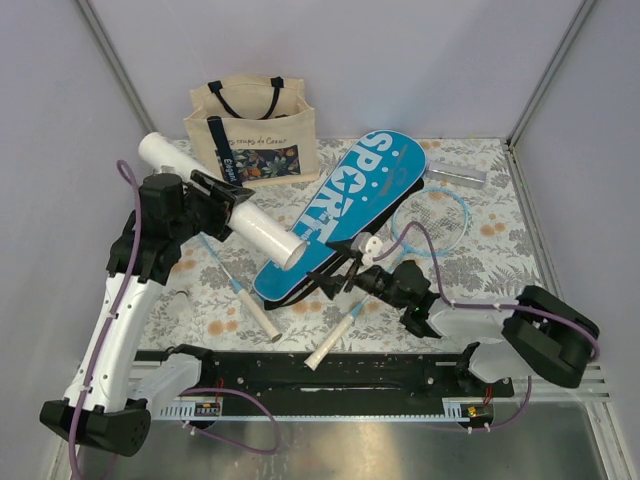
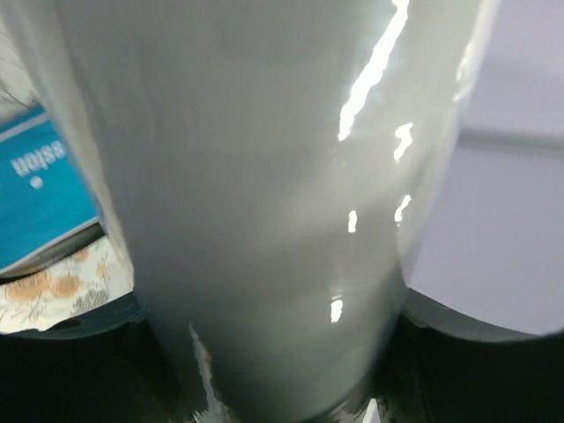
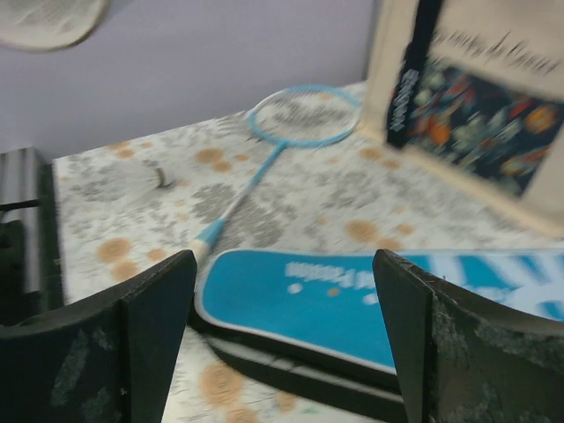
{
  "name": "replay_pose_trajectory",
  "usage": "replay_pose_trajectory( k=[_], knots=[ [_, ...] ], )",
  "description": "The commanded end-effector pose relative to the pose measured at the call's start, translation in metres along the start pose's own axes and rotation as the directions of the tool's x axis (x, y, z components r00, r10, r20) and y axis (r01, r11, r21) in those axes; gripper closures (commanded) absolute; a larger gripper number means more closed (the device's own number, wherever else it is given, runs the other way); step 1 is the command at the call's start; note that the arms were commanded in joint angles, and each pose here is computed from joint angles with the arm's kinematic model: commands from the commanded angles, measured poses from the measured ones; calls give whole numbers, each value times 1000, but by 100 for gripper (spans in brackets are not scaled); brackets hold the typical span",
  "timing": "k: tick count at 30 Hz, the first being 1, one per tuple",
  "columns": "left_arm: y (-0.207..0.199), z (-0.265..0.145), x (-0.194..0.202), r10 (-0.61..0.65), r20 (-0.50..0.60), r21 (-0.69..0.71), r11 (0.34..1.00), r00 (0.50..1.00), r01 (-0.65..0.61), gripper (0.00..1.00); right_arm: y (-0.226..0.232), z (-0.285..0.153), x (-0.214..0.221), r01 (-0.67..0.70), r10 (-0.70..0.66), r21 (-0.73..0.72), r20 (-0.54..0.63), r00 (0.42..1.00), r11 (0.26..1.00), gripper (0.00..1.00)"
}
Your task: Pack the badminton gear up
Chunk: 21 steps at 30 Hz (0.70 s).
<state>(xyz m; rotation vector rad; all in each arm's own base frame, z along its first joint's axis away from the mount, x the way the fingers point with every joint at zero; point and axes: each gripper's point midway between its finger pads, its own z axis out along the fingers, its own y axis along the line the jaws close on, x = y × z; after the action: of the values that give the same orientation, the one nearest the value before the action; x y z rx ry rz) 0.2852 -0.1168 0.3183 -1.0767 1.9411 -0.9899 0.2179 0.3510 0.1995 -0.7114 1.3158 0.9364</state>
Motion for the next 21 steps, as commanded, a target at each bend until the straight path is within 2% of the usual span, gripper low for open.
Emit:
replay_pose_trajectory(
  k=[1,5,8,12,17,21],
  knots=[
    [-56,-35,47,298,-250,322,923,921,-211,48,-36,-20,-61,413,-421,92,117,899,906,9],
    [-45,-37,76,370,-427,378,902,825,-209,51,-52,-33,-72,602,-611,111,98,785,791,9],
    [-35,-38,92,390,-531,396,899,753,-186,51,-44,-33,-78,714,-713,45,123,690,698,9],
    [-24,-45,115,446,-618,425,882,647,-203,52,-34,-23,-76,784,-773,-52,137,619,618,9],
    [-9,-54,154,483,-713,445,872,507,-205,52,-54,-11,-96,844,-845,76,120,522,532,9],
    [6,-59,170,474,-759,425,880,446,-212,52,-69,-3,-103,904,-911,115,71,405,411,9]
  ],
)
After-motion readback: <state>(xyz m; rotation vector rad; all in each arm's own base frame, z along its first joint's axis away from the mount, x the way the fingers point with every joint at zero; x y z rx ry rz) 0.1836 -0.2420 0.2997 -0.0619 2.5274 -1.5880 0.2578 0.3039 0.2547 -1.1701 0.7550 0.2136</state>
